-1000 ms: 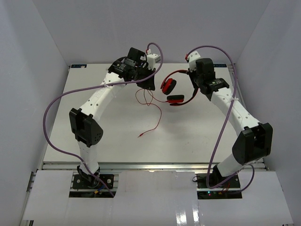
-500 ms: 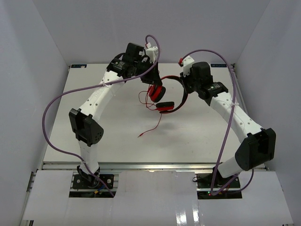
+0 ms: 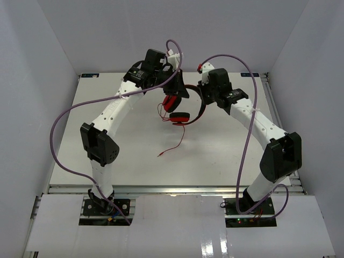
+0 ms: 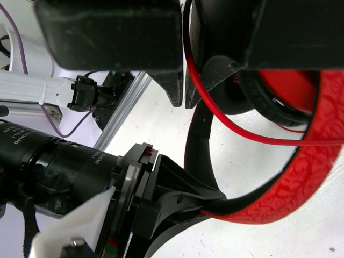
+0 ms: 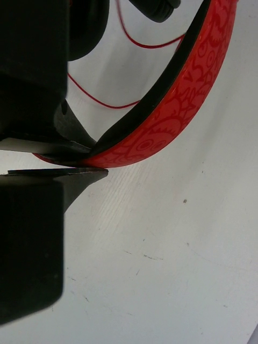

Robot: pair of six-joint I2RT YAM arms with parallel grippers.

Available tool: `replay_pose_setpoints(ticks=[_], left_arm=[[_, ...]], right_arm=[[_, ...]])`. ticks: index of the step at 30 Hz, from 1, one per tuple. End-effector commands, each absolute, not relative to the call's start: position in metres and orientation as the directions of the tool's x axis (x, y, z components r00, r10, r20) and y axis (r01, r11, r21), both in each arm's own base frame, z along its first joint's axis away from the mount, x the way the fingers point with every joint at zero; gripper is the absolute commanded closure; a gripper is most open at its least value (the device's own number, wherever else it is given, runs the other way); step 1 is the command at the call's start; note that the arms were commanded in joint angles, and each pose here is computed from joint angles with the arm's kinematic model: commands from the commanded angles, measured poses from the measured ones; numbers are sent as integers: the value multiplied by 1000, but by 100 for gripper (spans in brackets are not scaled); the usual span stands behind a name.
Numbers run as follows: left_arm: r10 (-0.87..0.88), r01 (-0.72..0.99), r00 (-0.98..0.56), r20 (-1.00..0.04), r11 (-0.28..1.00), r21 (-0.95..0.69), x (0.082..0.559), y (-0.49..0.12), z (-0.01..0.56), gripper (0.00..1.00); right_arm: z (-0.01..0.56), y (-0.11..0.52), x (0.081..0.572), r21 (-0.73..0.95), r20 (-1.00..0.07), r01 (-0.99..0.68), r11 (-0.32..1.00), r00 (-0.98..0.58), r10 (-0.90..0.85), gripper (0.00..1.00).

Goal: Wrap the headphones

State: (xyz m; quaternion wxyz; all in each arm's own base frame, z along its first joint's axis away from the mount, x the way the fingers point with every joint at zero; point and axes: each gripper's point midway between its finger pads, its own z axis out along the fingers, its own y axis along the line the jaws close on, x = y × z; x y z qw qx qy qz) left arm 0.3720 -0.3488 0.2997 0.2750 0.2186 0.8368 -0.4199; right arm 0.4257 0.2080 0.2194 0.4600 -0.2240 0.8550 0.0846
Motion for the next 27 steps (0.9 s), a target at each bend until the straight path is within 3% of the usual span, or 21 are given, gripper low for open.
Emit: replay_pose_setpoints(ticks=[1, 13, 22, 27], left_arm=[[117, 627, -694, -711, 585, -515, 353, -326, 336, 80], [140, 580, -781, -609, 526, -622, 352, -346, 300, 74], [9, 566, -758, -652, 506, -651, 382, -371, 336, 74], [-10, 548, -748, -664, 555, -625, 389, -378, 329, 72]], right_arm=[[287, 205, 452, 7, -922, -381, 924, -361, -142, 92], [318, 220, 462, 100, -943, -406, 908, -331, -44, 92], [307, 251, 458, 304, -894, -422, 854, -437, 102, 92], [308, 266, 463, 399, -857, -406, 822, -484, 178, 92]])
